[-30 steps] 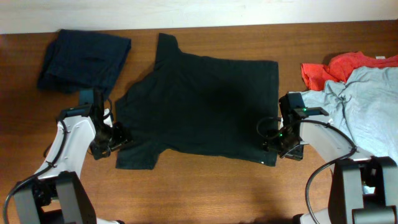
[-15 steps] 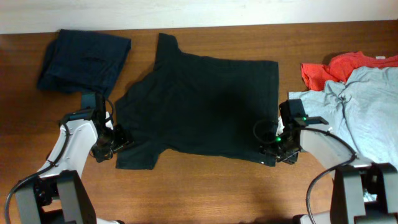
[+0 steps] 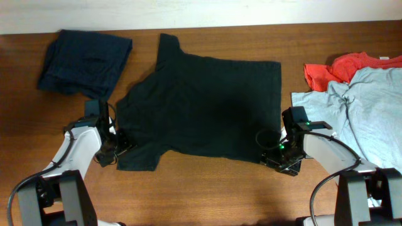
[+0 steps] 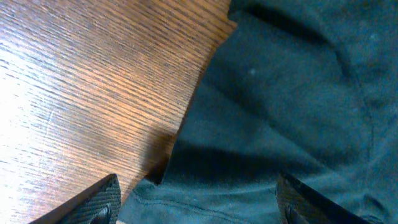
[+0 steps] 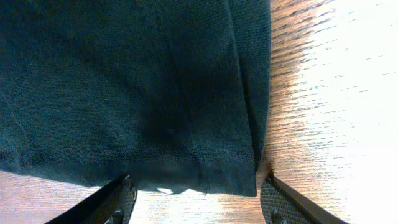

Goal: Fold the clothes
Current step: 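Grasp the bottom-left and bottom-right hem corners with both grippers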

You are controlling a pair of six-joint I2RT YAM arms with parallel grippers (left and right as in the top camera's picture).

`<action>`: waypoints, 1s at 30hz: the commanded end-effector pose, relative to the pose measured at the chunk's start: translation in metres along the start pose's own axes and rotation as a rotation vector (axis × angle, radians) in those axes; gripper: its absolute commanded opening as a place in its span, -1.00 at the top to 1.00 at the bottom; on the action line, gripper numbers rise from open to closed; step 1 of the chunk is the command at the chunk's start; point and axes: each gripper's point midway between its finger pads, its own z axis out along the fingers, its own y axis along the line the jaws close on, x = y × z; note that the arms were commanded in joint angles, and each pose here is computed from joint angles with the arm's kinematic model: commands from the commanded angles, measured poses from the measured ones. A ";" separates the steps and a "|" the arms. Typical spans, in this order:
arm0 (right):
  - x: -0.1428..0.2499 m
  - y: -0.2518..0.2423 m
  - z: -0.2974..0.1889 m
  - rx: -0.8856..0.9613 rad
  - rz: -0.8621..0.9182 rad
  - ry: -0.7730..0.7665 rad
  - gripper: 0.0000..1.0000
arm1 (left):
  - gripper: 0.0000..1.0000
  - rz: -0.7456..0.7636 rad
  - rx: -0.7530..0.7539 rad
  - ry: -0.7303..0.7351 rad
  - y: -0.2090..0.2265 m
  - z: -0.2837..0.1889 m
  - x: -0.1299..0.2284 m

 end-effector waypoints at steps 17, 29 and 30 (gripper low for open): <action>0.025 -0.029 0.028 0.098 0.030 0.079 -0.27 | -0.57 -0.052 -0.040 0.091 0.014 0.003 0.029; 0.025 -0.030 0.028 0.100 0.029 0.074 -0.35 | -0.40 -0.054 -0.046 0.110 0.023 0.022 0.047; 0.025 -0.030 0.028 0.100 0.029 0.074 -0.37 | -0.34 -0.054 -0.045 0.106 0.023 0.023 0.047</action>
